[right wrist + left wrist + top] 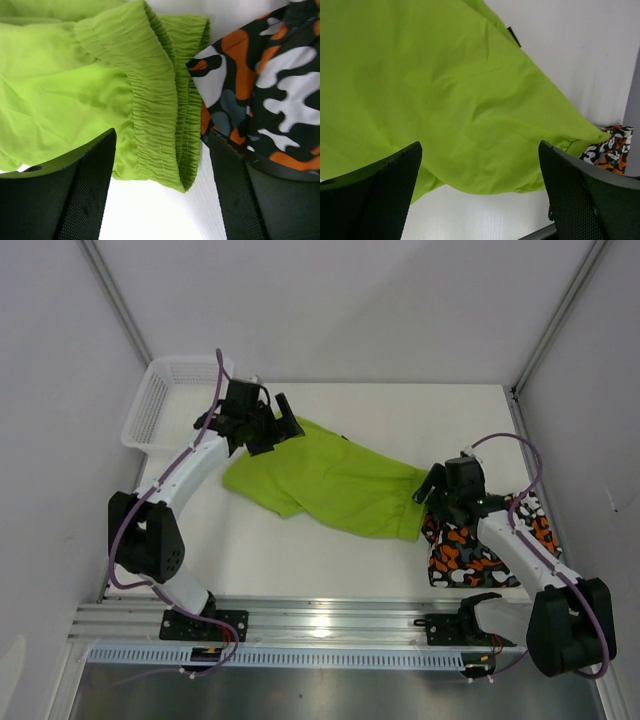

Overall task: Fold and stack the shorts
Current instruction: Fold the shorts

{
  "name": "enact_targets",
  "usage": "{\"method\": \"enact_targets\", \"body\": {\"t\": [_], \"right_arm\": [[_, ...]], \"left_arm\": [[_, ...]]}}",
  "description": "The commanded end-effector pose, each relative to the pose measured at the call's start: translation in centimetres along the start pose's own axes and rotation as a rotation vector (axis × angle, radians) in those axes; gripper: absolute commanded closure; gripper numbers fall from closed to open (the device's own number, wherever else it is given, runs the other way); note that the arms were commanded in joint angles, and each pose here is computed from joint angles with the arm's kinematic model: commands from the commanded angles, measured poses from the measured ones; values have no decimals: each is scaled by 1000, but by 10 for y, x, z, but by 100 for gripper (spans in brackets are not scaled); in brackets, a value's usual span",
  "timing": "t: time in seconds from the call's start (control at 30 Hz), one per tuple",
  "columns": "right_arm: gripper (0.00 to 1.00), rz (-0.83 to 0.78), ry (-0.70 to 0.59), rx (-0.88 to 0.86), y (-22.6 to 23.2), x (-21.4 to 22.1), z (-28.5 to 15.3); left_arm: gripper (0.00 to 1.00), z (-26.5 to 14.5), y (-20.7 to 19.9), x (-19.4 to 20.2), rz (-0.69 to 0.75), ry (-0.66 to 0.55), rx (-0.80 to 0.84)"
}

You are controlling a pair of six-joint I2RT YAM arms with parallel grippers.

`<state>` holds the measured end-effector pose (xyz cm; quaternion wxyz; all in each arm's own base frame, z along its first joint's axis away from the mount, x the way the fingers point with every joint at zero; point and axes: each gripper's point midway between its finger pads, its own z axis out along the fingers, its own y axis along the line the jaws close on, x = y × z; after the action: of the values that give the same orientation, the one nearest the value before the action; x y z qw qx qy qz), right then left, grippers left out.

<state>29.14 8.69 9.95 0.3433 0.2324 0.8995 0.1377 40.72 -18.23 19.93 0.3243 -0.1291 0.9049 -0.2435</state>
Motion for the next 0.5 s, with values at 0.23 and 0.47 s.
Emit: {"method": "enact_targets", "body": {"t": [0.23, 0.47], "right_arm": [[41, -118, 104, -18, 39, 57, 46], [46, -244, 179, -174, 120, 156, 19]], "left_arm": [[2, 0, 0, 21, 63, -9, 50], [2, -23, 13, 32, 95, -32, 2]]}}
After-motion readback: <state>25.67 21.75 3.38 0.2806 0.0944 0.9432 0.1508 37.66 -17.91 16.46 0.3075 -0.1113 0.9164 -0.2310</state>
